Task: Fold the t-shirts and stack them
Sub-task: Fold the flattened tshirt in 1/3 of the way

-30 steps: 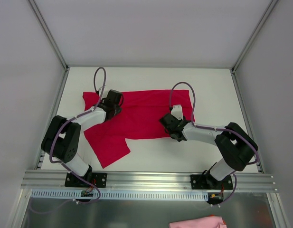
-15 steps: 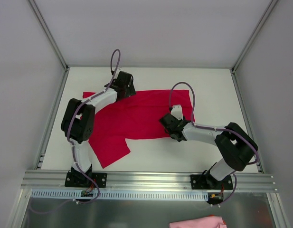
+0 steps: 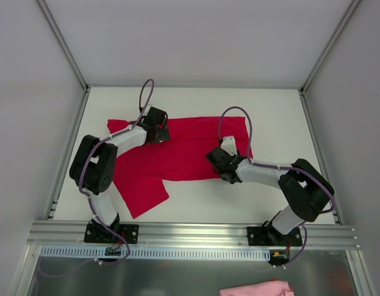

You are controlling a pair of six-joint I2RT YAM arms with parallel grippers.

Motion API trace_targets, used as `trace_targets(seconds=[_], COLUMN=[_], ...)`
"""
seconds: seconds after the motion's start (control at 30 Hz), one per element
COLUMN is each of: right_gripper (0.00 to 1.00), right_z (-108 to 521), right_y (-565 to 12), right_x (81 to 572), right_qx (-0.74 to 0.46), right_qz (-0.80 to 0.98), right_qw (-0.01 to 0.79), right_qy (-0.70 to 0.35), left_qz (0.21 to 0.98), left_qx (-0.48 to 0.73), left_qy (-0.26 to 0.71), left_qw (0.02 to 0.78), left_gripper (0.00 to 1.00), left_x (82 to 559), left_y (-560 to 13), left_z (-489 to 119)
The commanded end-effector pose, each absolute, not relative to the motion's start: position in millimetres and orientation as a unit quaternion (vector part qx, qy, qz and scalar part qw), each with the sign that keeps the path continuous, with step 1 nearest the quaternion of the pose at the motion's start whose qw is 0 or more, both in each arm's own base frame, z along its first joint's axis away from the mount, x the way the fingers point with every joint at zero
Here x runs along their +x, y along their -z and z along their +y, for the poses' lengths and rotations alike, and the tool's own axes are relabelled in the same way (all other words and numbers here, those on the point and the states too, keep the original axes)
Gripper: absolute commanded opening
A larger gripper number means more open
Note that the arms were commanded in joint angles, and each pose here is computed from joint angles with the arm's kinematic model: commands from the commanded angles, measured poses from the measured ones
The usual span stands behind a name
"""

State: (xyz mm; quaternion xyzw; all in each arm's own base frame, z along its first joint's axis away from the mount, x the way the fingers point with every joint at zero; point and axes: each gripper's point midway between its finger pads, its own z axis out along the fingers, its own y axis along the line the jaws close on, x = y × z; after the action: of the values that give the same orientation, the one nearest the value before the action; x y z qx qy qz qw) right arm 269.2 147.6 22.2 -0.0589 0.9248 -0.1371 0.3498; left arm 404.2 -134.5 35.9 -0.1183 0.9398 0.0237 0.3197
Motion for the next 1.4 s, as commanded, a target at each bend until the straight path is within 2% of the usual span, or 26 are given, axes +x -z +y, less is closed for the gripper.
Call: trace_targets(seconds=[0.0, 0.1, 0.23, 0.43, 0.53, 0.67, 0.73, 0.83, 0.9, 1.2, 1.37], right_gripper=[0.47, 0.47, 0.47, 0.47, 0.47, 0.47, 0.47, 0.47, 0.47, 0.48, 0.47], right_z=[138.3, 141.0, 142.2, 143.9, 143.1, 142.3, 142.9, 141.5, 141.9, 143.8, 143.4], right_y=[-12.7, -13.7, -15.2, -18.3, -19.5, -18.3, -17.7, -17.8, -17.7, -12.1, -12.0], right_x=[256.3, 255.7, 255.2, 253.6, 253.3, 254.3, 254.6, 254.5, 254.7, 257.0, 256.3], right_qx=[-0.08, -0.084, -0.087, -0.09, -0.089, -0.09, -0.091, -0.091, -0.092, -0.099, -0.099], right_qz=[0.93, 0.93, 0.929, 0.928, 0.927, 0.926, 0.926, 0.925, 0.926, 0.926, 0.926], right_qw=[0.32, 0.321, 0.323, 0.328, 0.331, 0.332, 0.331, 0.332, 0.331, 0.325, 0.324], right_qy=[0.162, 0.159, 0.158, 0.153, 0.151, 0.155, 0.155, 0.159, 0.158, 0.166, 0.165], left_qz=[0.918, 0.914, 0.906, 0.892, 0.898, 0.892, 0.9, 0.901, 0.901, 0.898, 0.903], left_qx=[-0.139, -0.129, -0.164, -0.201, -0.216, -0.214, -0.218, -0.224, -0.223, -0.263, -0.265], left_qy=[-0.016, 0.023, -0.032, -0.028, -0.027, -0.019, -0.032, -0.04, -0.036, -0.04, -0.012], left_qw=[0.371, 0.383, 0.389, 0.405, 0.383, 0.397, 0.376, 0.37, 0.371, 0.35, 0.338], left_gripper=[0.99, 0.99, 0.99, 0.99, 0.96, 0.93, 0.88, 0.7, 0.62, 0.68, 0.63], left_x=[403.1, 396.0, 393.0, 413.4, 427.2, 446.0, 447.8, 455.7, 457.6, 456.7, 461.4], left_y=[-70.9, -85.6, -90.1, -94.0, -87.7, -92.8, -82.0, -79.2, -76.4, -60.2, -48.3], left_z=[-122.6, -131.0, -103.8, -85.0, -77.5, -80.3, -76.0, -71.3, -71.3, -56.2, -60.2])
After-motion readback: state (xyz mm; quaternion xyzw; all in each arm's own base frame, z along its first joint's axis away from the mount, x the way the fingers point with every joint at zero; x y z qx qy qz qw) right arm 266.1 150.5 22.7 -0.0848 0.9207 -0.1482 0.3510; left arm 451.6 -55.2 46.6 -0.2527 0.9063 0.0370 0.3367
